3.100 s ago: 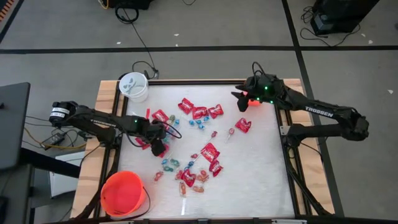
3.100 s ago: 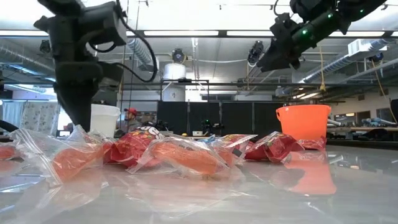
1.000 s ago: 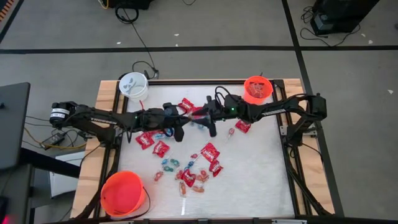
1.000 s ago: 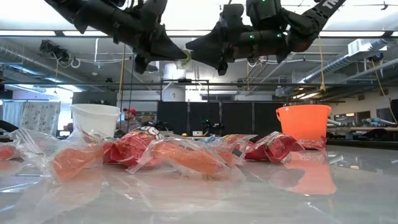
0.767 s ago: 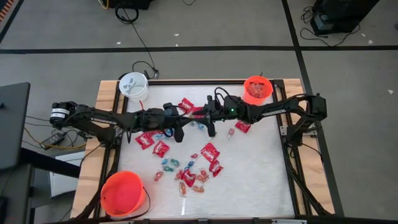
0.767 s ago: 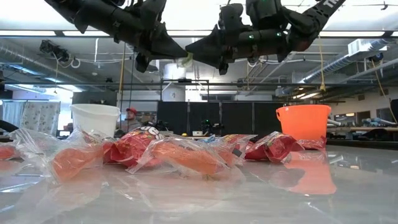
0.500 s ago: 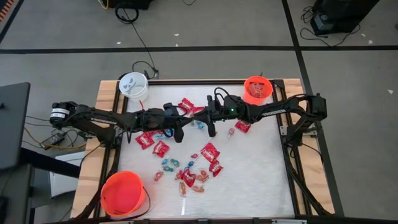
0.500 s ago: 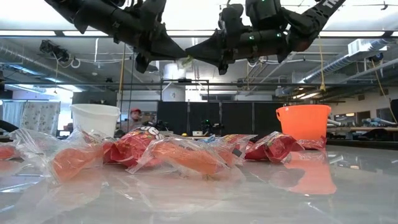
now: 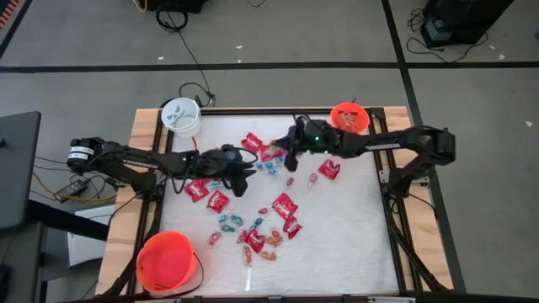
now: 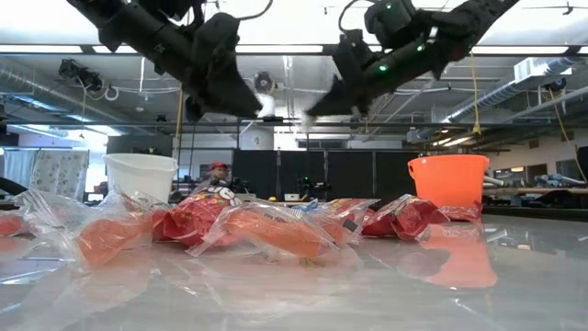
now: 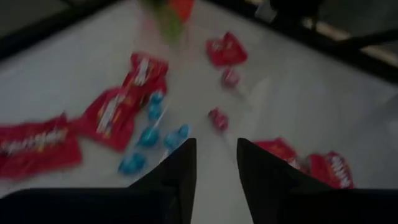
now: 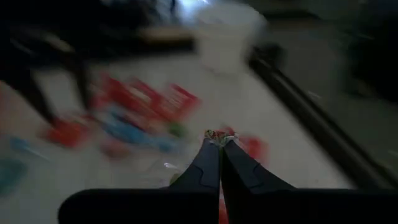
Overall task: Sort candy by brand, put in halloween buckets
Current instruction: Put the green gummy into the top orange bucket
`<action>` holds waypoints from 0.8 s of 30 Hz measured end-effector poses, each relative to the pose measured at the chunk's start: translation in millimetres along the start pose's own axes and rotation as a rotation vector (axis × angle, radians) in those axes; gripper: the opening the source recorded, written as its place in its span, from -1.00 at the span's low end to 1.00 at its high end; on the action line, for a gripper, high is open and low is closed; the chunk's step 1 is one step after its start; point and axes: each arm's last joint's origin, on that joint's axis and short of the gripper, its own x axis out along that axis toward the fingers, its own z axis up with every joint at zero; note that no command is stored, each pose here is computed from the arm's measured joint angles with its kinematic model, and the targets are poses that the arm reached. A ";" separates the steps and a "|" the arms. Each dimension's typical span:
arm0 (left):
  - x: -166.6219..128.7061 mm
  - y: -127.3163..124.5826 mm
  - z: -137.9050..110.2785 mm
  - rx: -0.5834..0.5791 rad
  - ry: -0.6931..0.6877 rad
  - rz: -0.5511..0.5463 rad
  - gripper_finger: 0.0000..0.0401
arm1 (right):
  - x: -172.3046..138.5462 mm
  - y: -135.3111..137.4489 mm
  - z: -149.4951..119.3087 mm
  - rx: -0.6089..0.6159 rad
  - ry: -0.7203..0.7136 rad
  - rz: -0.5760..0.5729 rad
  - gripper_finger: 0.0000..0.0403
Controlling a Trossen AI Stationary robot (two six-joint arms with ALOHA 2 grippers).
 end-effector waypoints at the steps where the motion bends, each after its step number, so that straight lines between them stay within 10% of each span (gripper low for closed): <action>1: 0.0 0.9 -1.8 -0.002 0.018 0.009 -0.39 | -6.6 -3.4 -0.3 -0.020 0.042 -0.057 -0.97; 9: -0.3 3.1 -7.6 0.037 0.079 0.026 -0.39 | -68.1 -35.4 3.9 -0.089 0.252 -0.372 -0.97; 24: -0.3 2.8 -7.2 0.092 0.074 0.020 -0.39 | -128.4 -116.9 -19.0 0.168 0.469 -0.623 -0.97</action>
